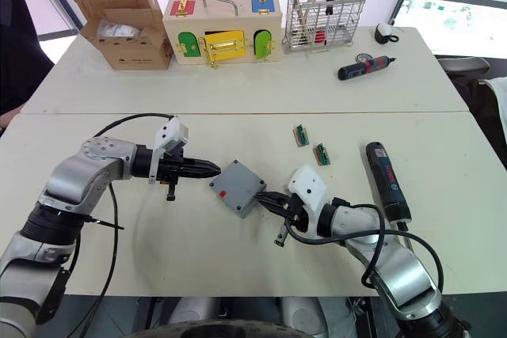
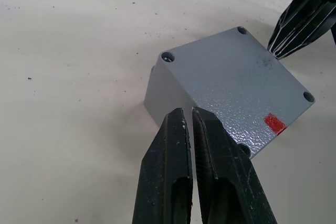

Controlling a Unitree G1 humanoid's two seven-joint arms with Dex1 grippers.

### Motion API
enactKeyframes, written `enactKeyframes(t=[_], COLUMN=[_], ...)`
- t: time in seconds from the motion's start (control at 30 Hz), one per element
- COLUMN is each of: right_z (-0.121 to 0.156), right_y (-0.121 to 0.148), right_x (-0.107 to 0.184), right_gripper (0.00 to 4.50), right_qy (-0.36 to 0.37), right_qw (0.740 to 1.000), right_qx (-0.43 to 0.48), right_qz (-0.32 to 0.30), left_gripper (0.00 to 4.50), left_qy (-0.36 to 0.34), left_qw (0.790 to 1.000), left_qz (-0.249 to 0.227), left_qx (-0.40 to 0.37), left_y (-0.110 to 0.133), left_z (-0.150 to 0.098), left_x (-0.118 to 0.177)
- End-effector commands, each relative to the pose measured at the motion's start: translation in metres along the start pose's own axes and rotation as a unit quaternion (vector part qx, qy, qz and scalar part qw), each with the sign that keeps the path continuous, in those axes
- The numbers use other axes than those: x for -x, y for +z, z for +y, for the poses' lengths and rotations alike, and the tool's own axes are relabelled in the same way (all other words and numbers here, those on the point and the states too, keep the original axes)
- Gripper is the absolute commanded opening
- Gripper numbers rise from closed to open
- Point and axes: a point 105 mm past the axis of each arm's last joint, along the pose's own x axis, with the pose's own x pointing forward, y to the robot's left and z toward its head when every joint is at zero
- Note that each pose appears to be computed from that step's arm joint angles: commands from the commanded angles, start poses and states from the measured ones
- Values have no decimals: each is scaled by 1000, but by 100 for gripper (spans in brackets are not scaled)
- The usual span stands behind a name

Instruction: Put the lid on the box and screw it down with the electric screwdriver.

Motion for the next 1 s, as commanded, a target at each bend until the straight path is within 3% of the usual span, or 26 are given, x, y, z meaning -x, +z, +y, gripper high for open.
enactKeyframes(t=[0.03,1.0], right_z=[0,-1], right_y=[6,12], right_x=[-3,2], right_gripper=[4,4], right_qy=[1,-7], right_qw=[1000,1000], right_qx=[10,11], right_qz=[-13,-20], left_gripper=[19,19], left_qy=[-4,-17], left_qw=[1000,999], left_qz=[-6,-16], left_qx=[-15,-27], left_y=[4,6], left_z=[-1,-4], left_x=[-2,-18])
